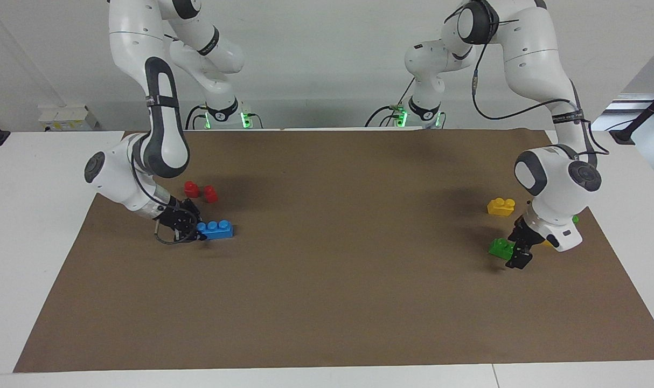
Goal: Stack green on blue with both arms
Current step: 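Grasp the green brick with the left gripper while the right gripper grasps the blue brick, then carry the green brick and blue brick toward the table center with both grippers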
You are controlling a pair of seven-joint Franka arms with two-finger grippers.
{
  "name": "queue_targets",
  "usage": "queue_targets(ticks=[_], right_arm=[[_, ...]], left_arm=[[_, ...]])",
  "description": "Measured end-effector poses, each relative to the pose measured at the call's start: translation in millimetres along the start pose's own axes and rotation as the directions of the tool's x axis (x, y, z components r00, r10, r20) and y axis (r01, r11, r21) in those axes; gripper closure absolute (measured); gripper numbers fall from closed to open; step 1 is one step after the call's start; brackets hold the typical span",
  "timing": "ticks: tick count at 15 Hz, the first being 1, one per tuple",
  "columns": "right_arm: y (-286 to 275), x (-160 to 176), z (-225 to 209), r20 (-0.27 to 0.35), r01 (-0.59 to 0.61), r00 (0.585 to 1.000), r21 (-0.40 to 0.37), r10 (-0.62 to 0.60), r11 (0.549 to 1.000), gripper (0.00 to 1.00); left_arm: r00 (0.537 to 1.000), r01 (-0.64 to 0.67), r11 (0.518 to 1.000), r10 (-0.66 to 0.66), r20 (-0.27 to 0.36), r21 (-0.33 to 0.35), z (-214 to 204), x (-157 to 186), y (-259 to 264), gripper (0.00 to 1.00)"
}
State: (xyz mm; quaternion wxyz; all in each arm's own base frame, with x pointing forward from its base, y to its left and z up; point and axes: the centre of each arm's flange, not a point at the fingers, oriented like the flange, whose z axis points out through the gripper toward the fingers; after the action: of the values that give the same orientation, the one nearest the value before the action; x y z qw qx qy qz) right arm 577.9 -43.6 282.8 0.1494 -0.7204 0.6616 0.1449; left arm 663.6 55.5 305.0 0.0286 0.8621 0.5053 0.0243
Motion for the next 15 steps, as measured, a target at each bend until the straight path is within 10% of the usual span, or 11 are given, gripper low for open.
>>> queue_targets(ticks=[7, 12, 15], right_arm=[[-34.8, -33.4, -46.1, 0.041, 0.049, 0.998, 0.012, -0.050, 0.999, 0.66], [-57.3, -126.9, -40.0, 0.048, 0.100, 0.994, -0.001, -0.099, 0.995, 0.66], [-56.2, -190.5, -23.5, 0.049, 0.044, 0.998, -0.030, -0.043, 0.999, 0.66]], left_arm=[[1.000, 0.000, 1.000, 0.000, -0.002, -0.003, -1.2, 0.1, 0.2, 0.11], [1.000, -0.001, 1.000, 0.001, -0.004, -0.005, -1.5, 0.1, 0.6, 0.66], [1.000, -0.003, 1.000, 0.003, -0.003, -0.006, -1.6, -1.0, 1.4, 0.66]])
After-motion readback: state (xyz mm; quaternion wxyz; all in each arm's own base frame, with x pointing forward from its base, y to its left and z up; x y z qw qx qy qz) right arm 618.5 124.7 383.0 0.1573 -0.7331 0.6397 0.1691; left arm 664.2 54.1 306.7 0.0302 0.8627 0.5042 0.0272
